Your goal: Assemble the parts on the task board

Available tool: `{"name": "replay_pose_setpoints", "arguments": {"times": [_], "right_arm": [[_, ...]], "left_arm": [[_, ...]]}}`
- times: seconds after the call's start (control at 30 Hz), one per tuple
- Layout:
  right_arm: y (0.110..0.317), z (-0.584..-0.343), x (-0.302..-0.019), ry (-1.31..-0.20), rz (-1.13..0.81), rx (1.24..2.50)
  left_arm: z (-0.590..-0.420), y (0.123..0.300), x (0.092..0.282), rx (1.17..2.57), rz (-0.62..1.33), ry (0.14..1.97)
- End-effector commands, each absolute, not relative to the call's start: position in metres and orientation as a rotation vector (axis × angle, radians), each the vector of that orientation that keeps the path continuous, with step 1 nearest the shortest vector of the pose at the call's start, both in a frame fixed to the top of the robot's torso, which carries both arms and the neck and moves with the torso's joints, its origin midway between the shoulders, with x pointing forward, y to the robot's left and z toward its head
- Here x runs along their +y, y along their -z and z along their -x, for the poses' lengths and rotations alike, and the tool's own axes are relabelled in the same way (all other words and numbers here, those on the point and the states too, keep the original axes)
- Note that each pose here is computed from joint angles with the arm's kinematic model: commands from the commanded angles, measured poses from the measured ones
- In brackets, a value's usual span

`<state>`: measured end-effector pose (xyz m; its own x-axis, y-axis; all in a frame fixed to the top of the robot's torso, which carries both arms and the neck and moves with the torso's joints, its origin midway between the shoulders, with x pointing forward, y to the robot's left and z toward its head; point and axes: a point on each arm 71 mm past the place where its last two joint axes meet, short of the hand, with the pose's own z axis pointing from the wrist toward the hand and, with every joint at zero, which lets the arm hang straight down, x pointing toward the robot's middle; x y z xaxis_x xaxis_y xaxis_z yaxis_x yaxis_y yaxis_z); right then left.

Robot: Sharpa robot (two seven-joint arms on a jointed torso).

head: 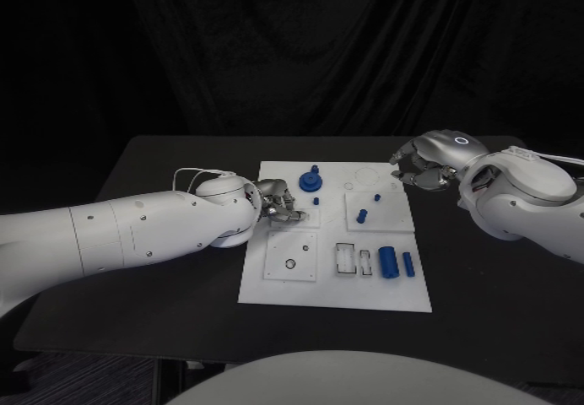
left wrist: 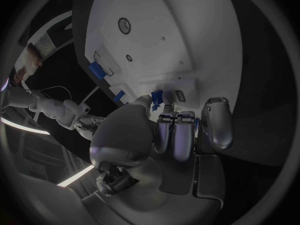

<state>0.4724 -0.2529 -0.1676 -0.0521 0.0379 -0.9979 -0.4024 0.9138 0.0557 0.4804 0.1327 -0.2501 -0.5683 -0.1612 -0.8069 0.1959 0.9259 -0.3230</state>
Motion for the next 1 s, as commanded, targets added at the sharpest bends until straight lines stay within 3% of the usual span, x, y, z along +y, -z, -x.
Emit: {"name": "replay_pose_setpoints", "arguments": {"times": [0.03, 1.0], "right_arm": [[0.169, -0.4726, -0.2539, -0.347, 0.28, 1.599], [0.1704, -0.4726, -0.2538, -0.339, 0.28, 1.612]], "left_arm": [[-0.4788, 0.2532, 0.1321, 2.143, -0.036, 0.468], [-0.4793, 0.2531, 0.1324, 2.128, -0.03, 0.482]]}}
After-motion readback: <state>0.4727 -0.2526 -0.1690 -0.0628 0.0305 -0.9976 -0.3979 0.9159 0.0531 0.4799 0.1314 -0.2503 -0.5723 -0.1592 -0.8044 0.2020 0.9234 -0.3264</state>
